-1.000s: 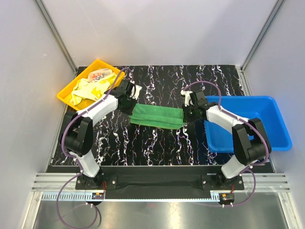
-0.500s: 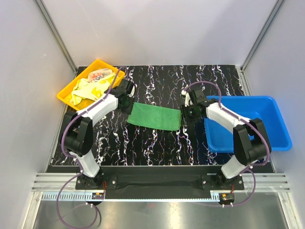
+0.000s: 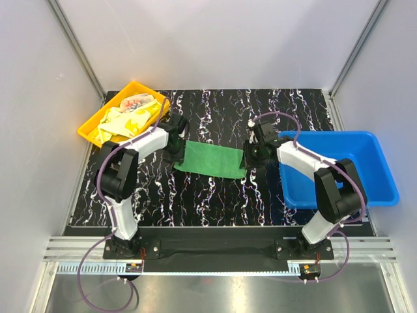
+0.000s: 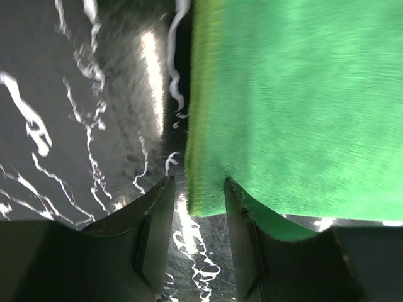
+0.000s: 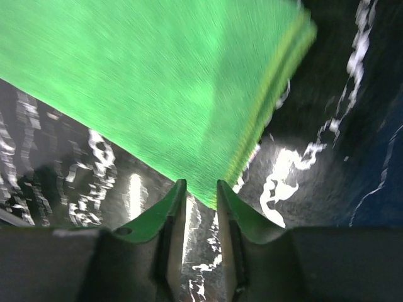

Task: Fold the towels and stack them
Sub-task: Fold the towel, then neatly place the folded towel into the bin

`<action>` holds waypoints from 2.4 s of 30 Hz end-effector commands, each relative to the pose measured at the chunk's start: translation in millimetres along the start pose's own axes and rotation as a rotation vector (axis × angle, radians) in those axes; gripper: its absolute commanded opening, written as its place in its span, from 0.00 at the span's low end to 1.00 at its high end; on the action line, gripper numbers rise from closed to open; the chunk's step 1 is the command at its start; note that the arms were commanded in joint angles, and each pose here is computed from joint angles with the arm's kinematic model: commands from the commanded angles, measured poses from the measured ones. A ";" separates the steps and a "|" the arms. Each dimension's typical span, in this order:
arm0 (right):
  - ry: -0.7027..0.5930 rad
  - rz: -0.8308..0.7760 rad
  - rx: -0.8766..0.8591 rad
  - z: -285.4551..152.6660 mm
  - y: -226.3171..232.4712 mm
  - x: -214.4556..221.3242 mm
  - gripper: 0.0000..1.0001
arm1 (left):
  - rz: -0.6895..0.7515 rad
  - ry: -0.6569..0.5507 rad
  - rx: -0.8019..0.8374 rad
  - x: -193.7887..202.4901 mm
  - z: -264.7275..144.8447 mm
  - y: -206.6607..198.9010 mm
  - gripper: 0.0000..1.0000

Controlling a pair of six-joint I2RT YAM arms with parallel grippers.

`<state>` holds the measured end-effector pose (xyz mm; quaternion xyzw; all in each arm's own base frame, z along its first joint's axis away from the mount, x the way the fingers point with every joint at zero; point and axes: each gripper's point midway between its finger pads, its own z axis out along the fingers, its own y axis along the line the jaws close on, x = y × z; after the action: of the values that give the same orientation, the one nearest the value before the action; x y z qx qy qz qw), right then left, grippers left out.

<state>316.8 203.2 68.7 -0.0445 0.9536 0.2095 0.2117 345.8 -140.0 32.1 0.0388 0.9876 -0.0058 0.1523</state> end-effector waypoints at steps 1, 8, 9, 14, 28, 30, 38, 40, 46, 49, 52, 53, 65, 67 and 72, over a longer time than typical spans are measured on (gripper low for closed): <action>0.032 0.030 0.048 15.5 -10.4 19.5 0.30 | -0.111 -0.012 -0.069 -9.1 -7.4 11.3 0.42; 0.067 0.024 0.083 13.0 -12.3 27.7 0.26 | -0.117 -0.186 0.096 -71.9 -56.1 -20.3 0.46; 0.069 0.025 0.084 12.2 -11.2 28.0 0.26 | -0.108 -0.203 0.139 -77.7 -59.9 -28.0 0.47; 0.070 0.024 0.085 11.1 -5.4 33.0 0.26 | -0.021 -0.230 0.271 -98.2 -47.0 -55.3 0.49; 0.049 0.007 0.181 15.0 -26.5 47.5 0.27 | -0.024 -0.189 0.298 -134.5 10.2 -38.4 0.49; 0.035 0.013 0.149 9.1 -16.2 39.1 0.30 | -0.014 -0.203 0.330 -139.3 -6.6 -43.7 0.50; -0.162 0.122 0.147 -16.3 2.7 -15.0 0.55 | -0.033 -0.304 0.444 -144.7 -88.2 -56.0 0.56; -0.208 0.172 0.186 -13.5 -0.8 -28.8 0.59 | -0.059 -0.340 0.433 -135.8 -107.1 -49.7 0.56; -0.235 0.237 0.267 8.2 -9.1 -50.7 0.61 | -0.121 -0.484 0.359 -116.3 -167.7 -22.1 0.57; -0.182 0.232 0.288 30.4 -13.2 -46.3 0.59 | -0.134 -0.524 0.337 -107.3 -192.4 -12.7 0.58; -0.144 0.246 0.309 45.0 -20.8 -35.7 0.58 | -0.131 -0.575 0.342 -98.0 -207.4 -8.2 0.59; -0.139 0.249 0.317 47.2 -23.8 -32.4 0.57 | -0.132 -0.609 0.342 -95.5 -217.6 -5.3 0.59; -0.109 0.217 0.330 50.2 -34.5 -6.5 0.56 | -0.152 -0.655 0.309 -85.6 -213.4 4.8 0.61; -0.091 0.220 0.326 56.6 -33.6 -1.1 0.55 | -0.151 -0.650 0.302 -84.6 -211.1 5.9 0.61; -0.050 0.200 0.325 74.0 -31.1 16.7 0.50 | -0.149 -0.641 0.305 -81.8 -209.5 5.3 0.61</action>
<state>354.7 201.8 18.3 0.1034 0.9592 0.0854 0.2490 354.5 -136.8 244.9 -0.0086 0.8916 -0.1729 0.4185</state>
